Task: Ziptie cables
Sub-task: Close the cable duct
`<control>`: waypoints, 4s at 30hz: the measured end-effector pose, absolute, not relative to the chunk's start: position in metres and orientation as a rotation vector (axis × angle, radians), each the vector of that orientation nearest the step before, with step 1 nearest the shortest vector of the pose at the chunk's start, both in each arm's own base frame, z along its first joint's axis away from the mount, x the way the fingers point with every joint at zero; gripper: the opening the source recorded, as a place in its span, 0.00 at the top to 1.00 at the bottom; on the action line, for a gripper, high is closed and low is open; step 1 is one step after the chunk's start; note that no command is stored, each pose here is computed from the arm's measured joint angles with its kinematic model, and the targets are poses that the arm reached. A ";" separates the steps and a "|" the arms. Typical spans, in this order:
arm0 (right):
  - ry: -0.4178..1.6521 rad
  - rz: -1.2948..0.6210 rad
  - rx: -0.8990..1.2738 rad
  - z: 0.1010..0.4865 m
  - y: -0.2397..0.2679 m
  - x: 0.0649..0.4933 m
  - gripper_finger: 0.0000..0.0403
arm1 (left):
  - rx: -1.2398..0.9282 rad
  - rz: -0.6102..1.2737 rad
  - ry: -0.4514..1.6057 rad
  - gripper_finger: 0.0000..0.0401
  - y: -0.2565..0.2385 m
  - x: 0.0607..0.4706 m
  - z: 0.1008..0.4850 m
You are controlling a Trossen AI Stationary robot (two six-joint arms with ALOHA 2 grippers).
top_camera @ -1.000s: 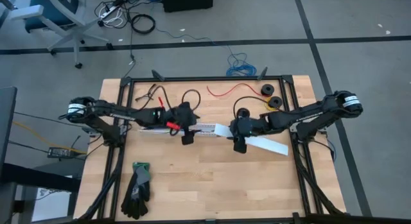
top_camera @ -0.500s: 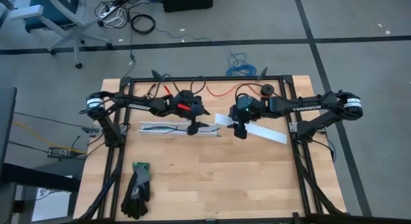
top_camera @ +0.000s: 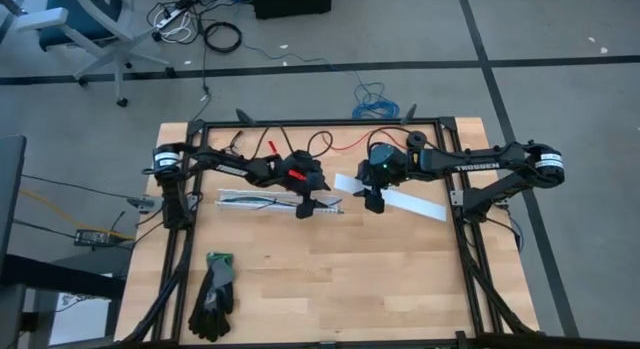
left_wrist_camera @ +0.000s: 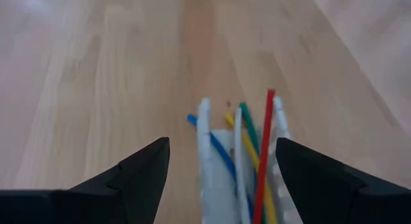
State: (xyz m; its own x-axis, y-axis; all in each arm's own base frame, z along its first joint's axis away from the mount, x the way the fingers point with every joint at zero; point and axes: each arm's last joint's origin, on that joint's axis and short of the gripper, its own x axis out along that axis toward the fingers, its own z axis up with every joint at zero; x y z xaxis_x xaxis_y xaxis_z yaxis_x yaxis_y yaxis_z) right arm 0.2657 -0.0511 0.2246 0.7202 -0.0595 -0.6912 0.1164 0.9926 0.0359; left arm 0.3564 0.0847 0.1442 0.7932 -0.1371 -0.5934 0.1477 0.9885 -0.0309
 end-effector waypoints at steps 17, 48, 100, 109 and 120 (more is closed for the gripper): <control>0.761 -0.093 0.053 0.225 -0.052 0.266 0.44 | -0.023 -0.111 0.629 0.26 0.072 0.362 0.144; 0.762 -0.099 0.056 0.225 -0.053 0.265 0.44 | 0.001 -0.057 0.657 0.26 0.058 0.370 0.122; 0.934 0.012 0.096 0.169 -0.041 0.292 0.44 | 0.010 -0.060 0.639 0.44 0.058 0.372 0.124; 0.933 0.003 0.084 0.169 -0.040 0.292 0.42 | 0.010 -0.058 0.638 0.44 0.058 0.371 0.124; 0.956 0.055 0.009 0.168 -0.036 0.290 0.40 | 0.010 -0.058 0.638 0.44 0.058 0.372 0.124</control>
State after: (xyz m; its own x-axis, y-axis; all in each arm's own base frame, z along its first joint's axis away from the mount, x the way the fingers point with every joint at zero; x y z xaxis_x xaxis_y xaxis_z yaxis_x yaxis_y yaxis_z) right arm 0.2905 -0.0364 0.1676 0.5755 0.0515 -0.8162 -0.0432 0.9985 0.0326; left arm 0.3715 0.0580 0.1238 0.8015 -0.0510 -0.5958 0.0574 0.9983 -0.0084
